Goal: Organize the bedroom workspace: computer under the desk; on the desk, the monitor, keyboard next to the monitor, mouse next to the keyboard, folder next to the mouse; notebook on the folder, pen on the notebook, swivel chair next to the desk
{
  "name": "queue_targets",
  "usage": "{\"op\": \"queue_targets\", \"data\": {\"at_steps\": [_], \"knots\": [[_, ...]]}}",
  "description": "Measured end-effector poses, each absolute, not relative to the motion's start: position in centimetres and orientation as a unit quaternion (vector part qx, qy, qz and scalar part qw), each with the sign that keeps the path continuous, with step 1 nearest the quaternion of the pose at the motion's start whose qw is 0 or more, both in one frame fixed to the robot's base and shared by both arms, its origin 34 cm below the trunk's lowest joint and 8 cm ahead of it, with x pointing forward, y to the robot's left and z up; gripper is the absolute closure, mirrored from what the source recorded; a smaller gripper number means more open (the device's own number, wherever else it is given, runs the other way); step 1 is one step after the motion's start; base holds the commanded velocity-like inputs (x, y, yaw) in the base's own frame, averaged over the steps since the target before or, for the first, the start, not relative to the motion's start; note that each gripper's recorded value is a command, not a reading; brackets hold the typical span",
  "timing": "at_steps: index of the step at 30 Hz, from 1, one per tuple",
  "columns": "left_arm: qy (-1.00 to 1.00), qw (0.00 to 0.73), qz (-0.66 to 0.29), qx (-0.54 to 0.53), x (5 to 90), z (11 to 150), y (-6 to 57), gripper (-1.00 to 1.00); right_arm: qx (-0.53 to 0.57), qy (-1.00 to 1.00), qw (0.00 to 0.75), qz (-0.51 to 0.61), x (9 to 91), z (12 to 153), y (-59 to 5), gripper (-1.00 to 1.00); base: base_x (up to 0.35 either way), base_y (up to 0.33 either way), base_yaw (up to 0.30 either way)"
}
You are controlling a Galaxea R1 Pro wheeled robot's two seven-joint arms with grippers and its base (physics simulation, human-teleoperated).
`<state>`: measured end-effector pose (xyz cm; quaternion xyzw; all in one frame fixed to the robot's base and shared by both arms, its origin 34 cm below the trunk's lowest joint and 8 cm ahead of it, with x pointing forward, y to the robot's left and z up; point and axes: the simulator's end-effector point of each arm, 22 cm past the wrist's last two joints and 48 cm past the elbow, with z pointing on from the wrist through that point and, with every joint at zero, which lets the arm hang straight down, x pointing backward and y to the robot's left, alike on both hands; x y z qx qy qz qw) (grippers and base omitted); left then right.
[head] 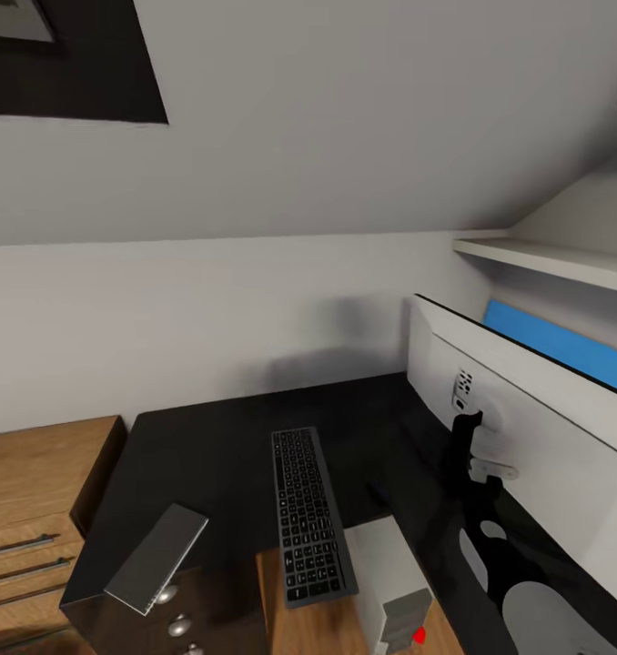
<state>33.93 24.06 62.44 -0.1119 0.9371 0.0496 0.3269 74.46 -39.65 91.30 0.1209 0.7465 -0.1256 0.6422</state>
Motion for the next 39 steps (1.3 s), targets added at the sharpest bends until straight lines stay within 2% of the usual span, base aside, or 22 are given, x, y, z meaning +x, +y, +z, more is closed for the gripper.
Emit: {"op": "queue_targets", "data": {"at_steps": [12, 39], "knots": [[0.937, 0.327, 0.05, -0.112, 33.93, 62.45, 24.06, -1.0, 0.123, 0.746, 0.643, -0.126, 74.48, 91.42, -39.76, 1.0, -0.29, -0.032, 0.0], [0.937, 0.327, 0.05, -0.112, 33.93, 62.44, 24.06, -1.0, 0.122, 0.742, 0.647, -0.126, 74.49, 91.58, -39.69, 1.0, -0.29, -0.1, 0.0]]}}
